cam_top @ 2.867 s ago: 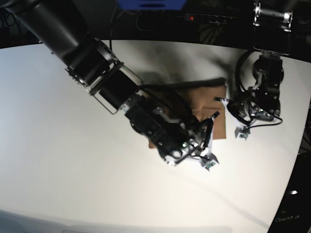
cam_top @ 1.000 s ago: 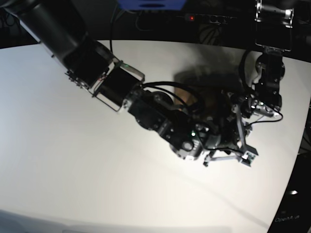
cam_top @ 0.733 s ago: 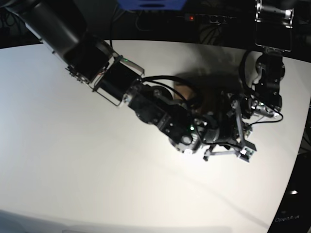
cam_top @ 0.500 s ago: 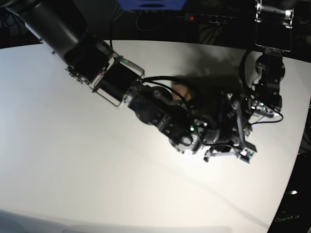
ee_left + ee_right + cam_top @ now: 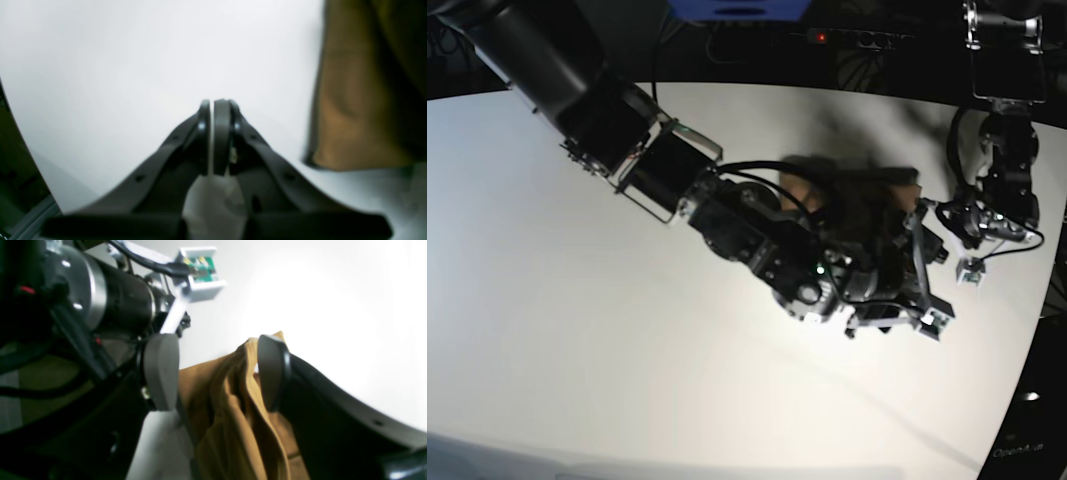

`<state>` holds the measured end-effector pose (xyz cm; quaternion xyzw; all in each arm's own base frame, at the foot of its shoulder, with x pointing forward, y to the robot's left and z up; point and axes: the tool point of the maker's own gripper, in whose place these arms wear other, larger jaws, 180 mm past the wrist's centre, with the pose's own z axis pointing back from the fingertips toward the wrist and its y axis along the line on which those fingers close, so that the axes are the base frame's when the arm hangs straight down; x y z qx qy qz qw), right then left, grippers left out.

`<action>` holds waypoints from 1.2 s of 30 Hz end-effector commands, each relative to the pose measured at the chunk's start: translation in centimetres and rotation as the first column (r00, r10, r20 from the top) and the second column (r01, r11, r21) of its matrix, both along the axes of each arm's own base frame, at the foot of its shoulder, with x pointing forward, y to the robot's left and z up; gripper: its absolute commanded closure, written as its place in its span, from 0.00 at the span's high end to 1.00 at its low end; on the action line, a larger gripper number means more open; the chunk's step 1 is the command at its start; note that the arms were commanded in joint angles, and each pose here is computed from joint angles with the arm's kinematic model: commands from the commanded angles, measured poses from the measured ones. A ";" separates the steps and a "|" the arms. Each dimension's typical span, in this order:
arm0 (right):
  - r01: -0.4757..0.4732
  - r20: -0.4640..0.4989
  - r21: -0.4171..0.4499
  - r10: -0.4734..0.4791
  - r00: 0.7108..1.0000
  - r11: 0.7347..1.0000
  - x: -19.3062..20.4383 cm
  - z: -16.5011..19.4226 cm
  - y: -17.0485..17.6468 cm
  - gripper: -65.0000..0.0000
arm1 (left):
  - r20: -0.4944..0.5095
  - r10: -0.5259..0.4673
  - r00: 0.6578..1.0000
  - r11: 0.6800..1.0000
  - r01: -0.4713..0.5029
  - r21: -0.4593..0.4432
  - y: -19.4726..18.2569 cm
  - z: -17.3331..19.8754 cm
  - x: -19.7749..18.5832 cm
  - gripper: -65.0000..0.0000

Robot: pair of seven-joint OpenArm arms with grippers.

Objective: Fold the T-shirt properly
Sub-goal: 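Open the right gripper and pull it back off the folded stack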

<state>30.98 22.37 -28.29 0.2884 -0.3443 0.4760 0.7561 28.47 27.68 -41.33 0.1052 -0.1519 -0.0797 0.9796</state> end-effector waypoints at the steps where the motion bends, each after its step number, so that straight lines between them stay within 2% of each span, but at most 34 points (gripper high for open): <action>1: -0.009 0.045 0.039 0.007 0.999 0.999 0.8 2.0 0.4 0.56 | 0.035 -0.002 0.999 1.000 0.002 0.020 0.8 1.2 0.6 0.03; 5: 0.032 0.045 -0.021 -0.031 0.998 0.999 2.2 0.0 -2.6 0.56 | 0.042 0.000 0.999 1.000 -0.001 0.027 1.0 1.4 -0.6 0.03; 6: 0.046 0.046 -0.040 -0.044 0.998 0.998 2.6 -0.6 -3.6 0.53 | 0.036 -0.009 0.999 1.000 0.008 0.029 1.0 1.3 -1.0 0.03; 11: 0.096 0.059 -0.113 -0.089 0.994 0.989 4.3 -2.3 -7.4 0.29 | 0.003 -0.110 0.994 0.993 0.110 0.044 1.2 0.7 -2.0 0.03; 15: 0.095 0.063 -0.155 -0.086 0.994 0.983 4.3 -2.4 -8.6 0.08 | 0.005 -0.126 0.992 0.991 0.126 0.039 1.1 0.3 -2.3 0.03; 17: 0.083 0.078 -0.165 -0.071 0.994 0.983 3.9 -1.8 -9.0 0.02 | 0.003 -0.128 0.992 0.991 0.128 0.035 0.8 0.2 -2.3 0.03; 21: 0.069 0.110 -0.201 -0.048 0.993 0.977 4.0 -0.2 -9.3 0.00 | 0.006 -0.129 0.992 0.991 0.129 0.030 0.6 0.2 -2.3 0.03; 25: 0.090 0.130 -0.241 -0.060 0.990 0.966 4.5 -0.4 -11.5 0.00 | 0.007 -0.131 0.991 0.991 0.131 0.030 0.5 0.2 -2.2 0.03; 32: 0.106 0.120 -0.250 -0.078 0.990 0.963 4.4 -2.1 -13.4 0.00 | 0.005 -0.127 0.992 0.991 0.127 0.036 0.9 0.3 -2.3 0.03; 36: 0.059 0.109 -0.260 -0.031 0.994 0.964 3.4 -3.9 -15.0 0.00 | 0.003 -0.126 0.992 0.991 0.126 0.036 0.9 0.2 -2.5 0.03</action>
